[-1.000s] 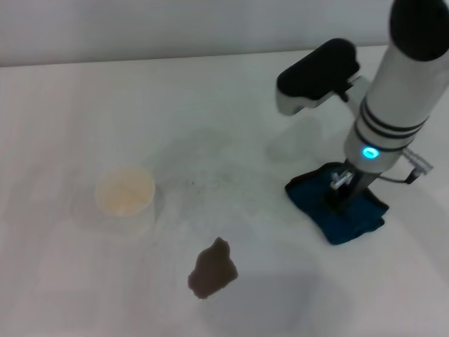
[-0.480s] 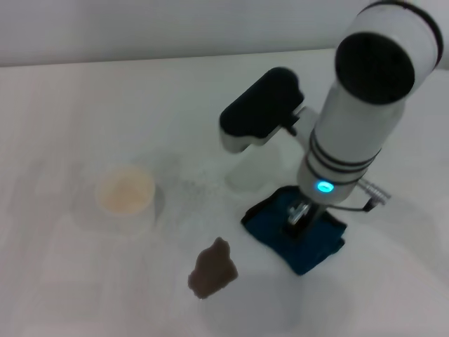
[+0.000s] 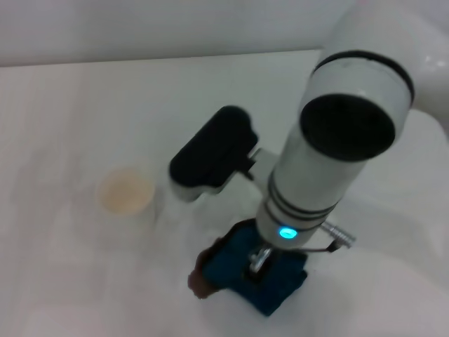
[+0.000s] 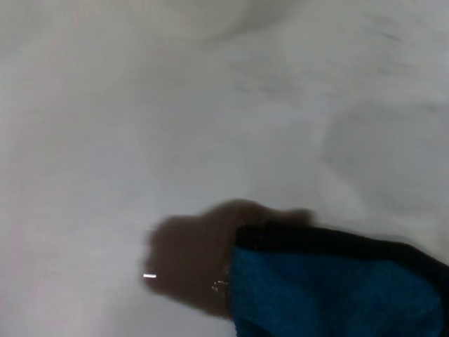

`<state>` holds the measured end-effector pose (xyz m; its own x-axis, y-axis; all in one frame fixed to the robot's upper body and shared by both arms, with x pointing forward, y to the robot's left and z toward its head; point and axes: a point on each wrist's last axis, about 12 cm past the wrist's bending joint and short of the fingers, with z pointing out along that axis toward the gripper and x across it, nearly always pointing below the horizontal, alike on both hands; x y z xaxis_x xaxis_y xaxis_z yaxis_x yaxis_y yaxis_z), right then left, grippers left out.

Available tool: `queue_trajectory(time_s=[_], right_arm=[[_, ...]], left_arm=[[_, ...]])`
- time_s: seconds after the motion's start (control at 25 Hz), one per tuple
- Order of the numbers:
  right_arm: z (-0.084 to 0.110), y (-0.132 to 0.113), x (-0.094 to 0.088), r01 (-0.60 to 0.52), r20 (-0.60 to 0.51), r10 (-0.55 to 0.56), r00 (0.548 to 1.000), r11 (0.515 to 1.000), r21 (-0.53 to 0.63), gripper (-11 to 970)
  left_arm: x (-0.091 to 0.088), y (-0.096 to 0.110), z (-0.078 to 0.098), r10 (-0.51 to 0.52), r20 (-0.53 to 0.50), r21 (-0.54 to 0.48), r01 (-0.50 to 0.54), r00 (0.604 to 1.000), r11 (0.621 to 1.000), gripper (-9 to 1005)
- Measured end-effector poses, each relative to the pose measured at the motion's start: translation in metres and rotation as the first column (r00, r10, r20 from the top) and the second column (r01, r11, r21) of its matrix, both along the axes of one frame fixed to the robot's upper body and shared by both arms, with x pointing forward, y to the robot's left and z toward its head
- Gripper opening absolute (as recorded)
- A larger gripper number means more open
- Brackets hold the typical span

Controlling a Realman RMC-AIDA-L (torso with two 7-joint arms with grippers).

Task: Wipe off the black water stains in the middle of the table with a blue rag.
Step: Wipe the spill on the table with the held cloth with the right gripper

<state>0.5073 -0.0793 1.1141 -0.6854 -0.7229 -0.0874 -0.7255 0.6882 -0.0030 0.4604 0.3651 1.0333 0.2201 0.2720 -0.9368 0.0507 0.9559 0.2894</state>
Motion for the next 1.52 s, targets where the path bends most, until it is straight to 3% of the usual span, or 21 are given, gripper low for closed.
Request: queue_trajectory(time_s=[0.36,0.56,1.28,1.52], right_arm=[[-0.005,0.026,-0.021,-0.120,-0.038,0.122,0.992,0.992,0.041,66],[-0.004,0.036,-0.023,-0.155,-0.041,0.159,0.986,0.985,0.081,66],[-0.009,0.019,0.036,-0.082,0.047,0.084,0.995,0.995,-0.054,63],[-0.013,0.009,0.041,-0.050,0.042,0.053,0.998,0.996,-0.078,62]], left_arm=[[0.009,-0.004,0.004,-0.017,0.017,0.006,0.017,1.000,1.000,883],[0.010,-0.004,0.004,-0.017,0.018,0.006,0.017,1.000,1.000,883],[0.007,-0.001,0.002,-0.005,0.002,0.013,0.005,1.000,1.000,884],[0.009,-0.002,0.003,-0.010,0.005,0.016,0.010,1.000,1.000,883]])
